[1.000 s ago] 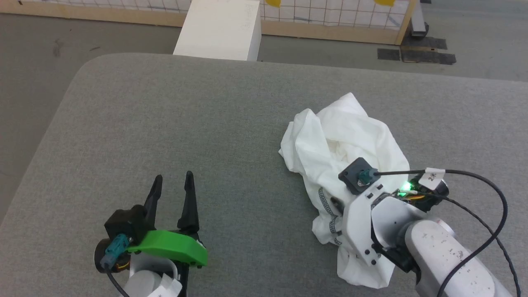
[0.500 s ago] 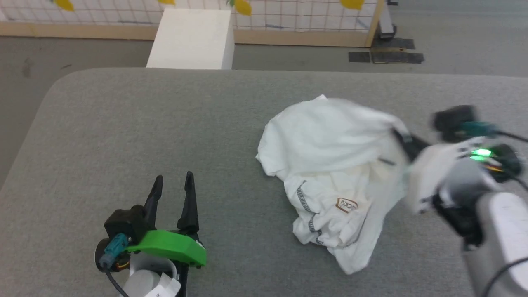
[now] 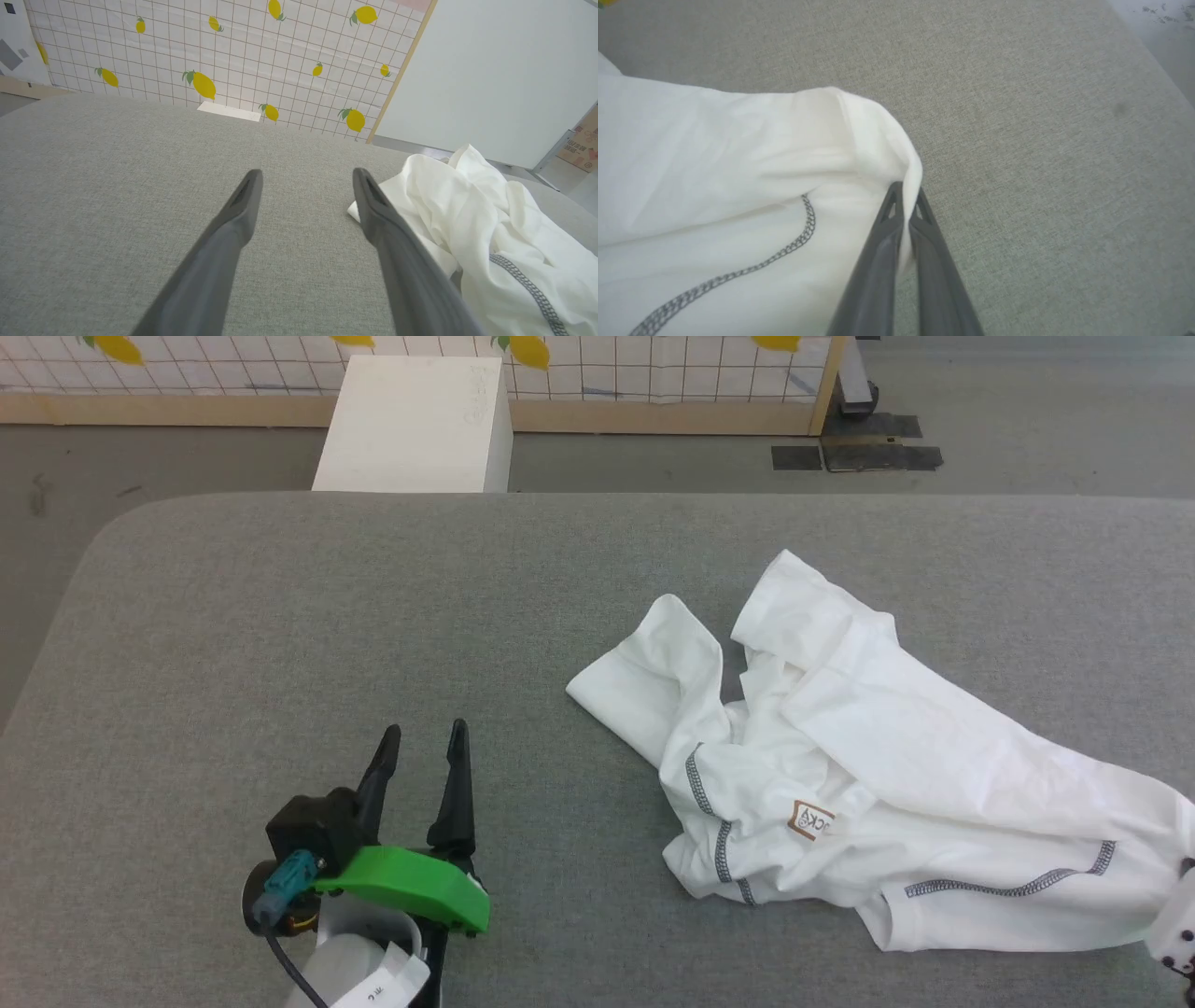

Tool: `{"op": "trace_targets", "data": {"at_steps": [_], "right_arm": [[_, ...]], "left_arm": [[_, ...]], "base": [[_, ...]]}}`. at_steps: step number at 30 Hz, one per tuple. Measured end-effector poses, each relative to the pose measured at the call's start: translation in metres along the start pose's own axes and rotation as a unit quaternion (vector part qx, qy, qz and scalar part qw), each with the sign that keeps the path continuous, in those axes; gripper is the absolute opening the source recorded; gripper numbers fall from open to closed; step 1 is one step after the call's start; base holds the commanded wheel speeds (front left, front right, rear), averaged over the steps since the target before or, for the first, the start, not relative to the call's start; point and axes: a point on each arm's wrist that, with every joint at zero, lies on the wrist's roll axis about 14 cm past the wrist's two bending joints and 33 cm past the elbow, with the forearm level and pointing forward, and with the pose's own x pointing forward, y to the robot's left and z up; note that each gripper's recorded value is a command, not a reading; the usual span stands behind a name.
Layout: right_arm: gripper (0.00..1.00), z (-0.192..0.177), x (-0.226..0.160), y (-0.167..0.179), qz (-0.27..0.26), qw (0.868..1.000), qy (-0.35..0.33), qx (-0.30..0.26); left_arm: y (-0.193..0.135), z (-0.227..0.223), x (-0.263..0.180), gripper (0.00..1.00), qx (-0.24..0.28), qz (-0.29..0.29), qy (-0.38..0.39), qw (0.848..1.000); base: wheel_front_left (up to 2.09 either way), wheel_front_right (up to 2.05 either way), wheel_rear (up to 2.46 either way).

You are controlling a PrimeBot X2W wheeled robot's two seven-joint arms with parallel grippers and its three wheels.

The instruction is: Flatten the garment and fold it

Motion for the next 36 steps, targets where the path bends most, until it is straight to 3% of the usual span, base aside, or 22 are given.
{"op": "trace_targets", "data": {"at_steps": [2,3,4,10,15,18,22,26,29,30,33,34,35,36], "right_arm": [[0.03,-0.001,0.001,0.006,0.007,1.0,-0.007,0.0],[0.29,0.003,0.0,0.011,0.015,1.0,-0.019,0.0],[1.0,0.008,0.0,0.017,0.024,0.999,-0.035,0.0],[1.0,0.055,-0.022,0.038,0.066,0.987,-0.145,0.023],[1.0,0.082,-0.047,0.033,0.08,0.973,-0.211,0.046],[1.0,0.079,-0.057,0.022,0.072,0.972,-0.217,0.05],[1.0,0.072,-0.064,0.011,0.062,0.973,-0.215,0.05],[1.0,0.064,-0.065,0.002,0.053,0.976,-0.205,0.058],[1.0,0.059,-0.064,-0.004,0.045,0.977,-0.198,0.061],[1.0,0.053,-0.062,-0.008,0.04,0.978,-0.193,0.062],[1.0,0.048,-0.061,-0.013,0.031,0.98,-0.188,0.064],[1.0,0.046,-0.06,-0.015,0.029,0.98,-0.185,0.065],[1.0,0.046,-0.06,-0.015,0.028,0.98,-0.184,0.065],[1.0,0.043,-0.057,-0.015,0.026,0.981,-0.18,0.065]], "left_arm": [[0.002,-0.001,-0.001,1.0,0.0,0.002,0.003,1.0],[0.002,-0.002,-0.001,1.0,0.001,0.003,0.003,1.0],[0.002,-0.002,-0.001,1.0,0.001,0.003,0.004,1.0],[-0.008,0.002,0.0,1.0,-0.011,-0.009,0.003,1.0],[-0.055,0.013,0.018,1.0,-0.027,-0.084,0.021,0.996],[-0.093,0.004,0.029,1.0,-0.029,-0.138,0.09,0.986],[-0.13,-0.038,0.03,1.0,0.025,-0.189,0.246,0.95],[-0.147,-0.063,0.032,1.0,0.099,-0.212,0.346,0.909],[-0.145,-0.077,0.037,1.0,0.141,-0.203,0.388,0.888],[-0.13,-0.098,0.037,1.0,0.173,-0.178,0.433,0.866],[-0.12,-0.117,0.032,1.0,0.182,-0.164,0.465,0.851],[-0.12,-0.121,0.032,0.44,0.178,-0.164,0.47,0.849],[-0.121,-0.122,0.033,0.25,0.17,-0.165,0.471,0.85],[-0.127,-0.116,0.041,0.0,0.122,-0.167,0.453,0.867]], "base": [[0.0,0.0,0.0],[0.0,0.0,0.0],[0.0,0.0,0.0],[0.0,0.0,0.0],[0.0,0.0,0.0],[0.0,0.0,0.0],[0.0,0.0,0.0],[0.0,0.0,0.0],[0.0,0.0,0.0],[0.0,0.0,0.0],[0.0,0.0,0.0],[0.0,0.0,0.0],[0.0,0.0,0.0],[0.0,0.0,0.0]]}}
